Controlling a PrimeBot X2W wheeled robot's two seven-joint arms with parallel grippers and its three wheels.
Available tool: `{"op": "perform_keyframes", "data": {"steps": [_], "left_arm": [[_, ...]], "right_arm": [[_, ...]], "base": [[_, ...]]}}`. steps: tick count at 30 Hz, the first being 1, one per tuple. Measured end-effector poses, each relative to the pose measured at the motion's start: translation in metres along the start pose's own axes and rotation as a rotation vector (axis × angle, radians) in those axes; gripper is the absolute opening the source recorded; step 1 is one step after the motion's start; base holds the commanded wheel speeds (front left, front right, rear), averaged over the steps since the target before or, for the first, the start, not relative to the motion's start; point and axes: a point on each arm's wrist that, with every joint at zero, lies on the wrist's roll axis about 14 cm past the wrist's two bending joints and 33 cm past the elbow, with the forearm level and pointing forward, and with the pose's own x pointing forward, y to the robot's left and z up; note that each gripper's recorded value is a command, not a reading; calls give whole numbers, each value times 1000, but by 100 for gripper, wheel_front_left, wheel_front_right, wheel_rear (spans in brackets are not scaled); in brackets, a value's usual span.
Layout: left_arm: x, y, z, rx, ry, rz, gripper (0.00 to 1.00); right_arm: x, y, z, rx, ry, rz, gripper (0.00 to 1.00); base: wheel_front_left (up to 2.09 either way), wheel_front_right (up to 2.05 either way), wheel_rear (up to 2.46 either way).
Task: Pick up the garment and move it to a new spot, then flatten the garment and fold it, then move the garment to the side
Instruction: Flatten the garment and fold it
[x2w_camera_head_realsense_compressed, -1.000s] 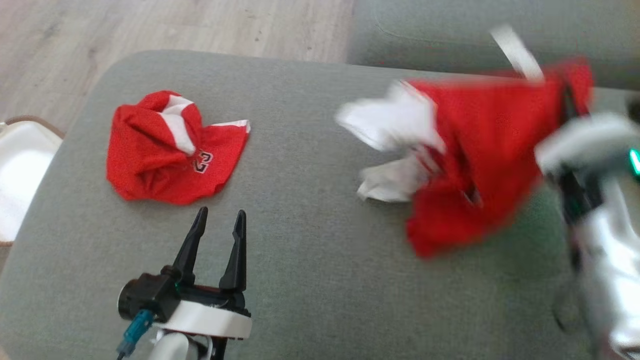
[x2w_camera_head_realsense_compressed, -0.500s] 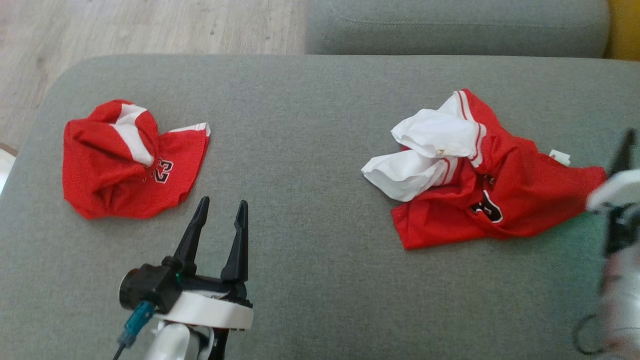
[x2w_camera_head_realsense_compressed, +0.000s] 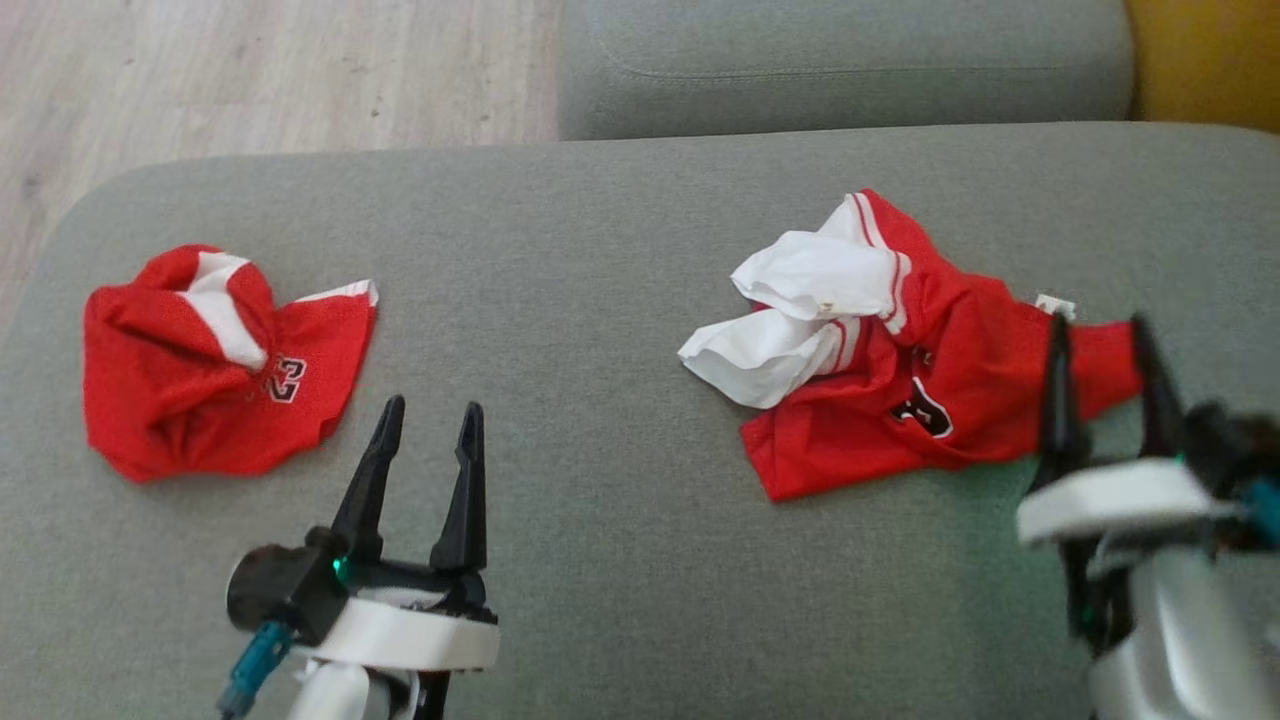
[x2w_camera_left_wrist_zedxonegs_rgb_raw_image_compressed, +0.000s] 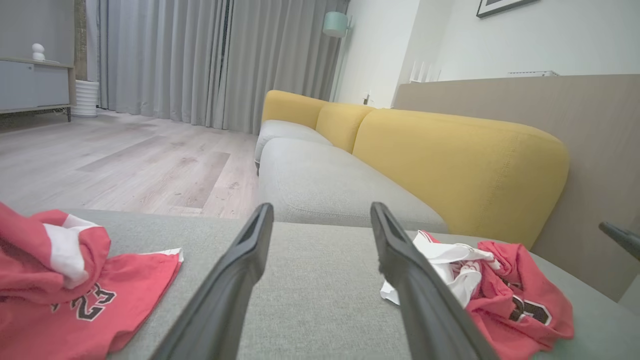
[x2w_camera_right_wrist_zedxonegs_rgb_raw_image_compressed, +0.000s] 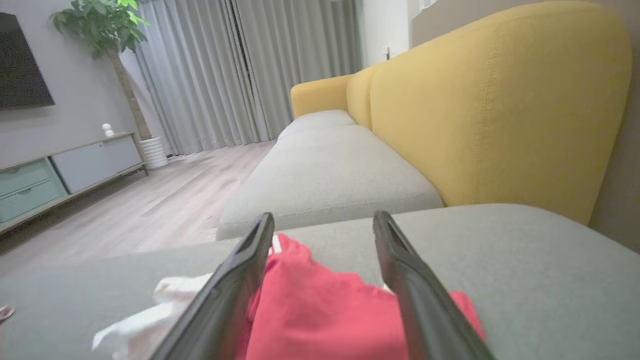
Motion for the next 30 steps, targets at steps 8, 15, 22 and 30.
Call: {"op": "perform_keyframes", "data": {"steps": [8,15,22,30], "left_arm": [[0,-2,-9,-8,25,-6,100],[-1,3,-15,-10,46,10,100],[-2,20,-19,-10,59,59,100],[-8,32,-27,-6,88,102,100]], "right_arm": [[-27,18,-23,-9,57,59,100],[-2,27,-21,-108,66,99,100],[31,22,-47,-177,196,86,100],[40,21,-96,-178,391,76,0]], "base": [[0,0,0],[0,0,0],[0,0,0],[0,0,0]]}}
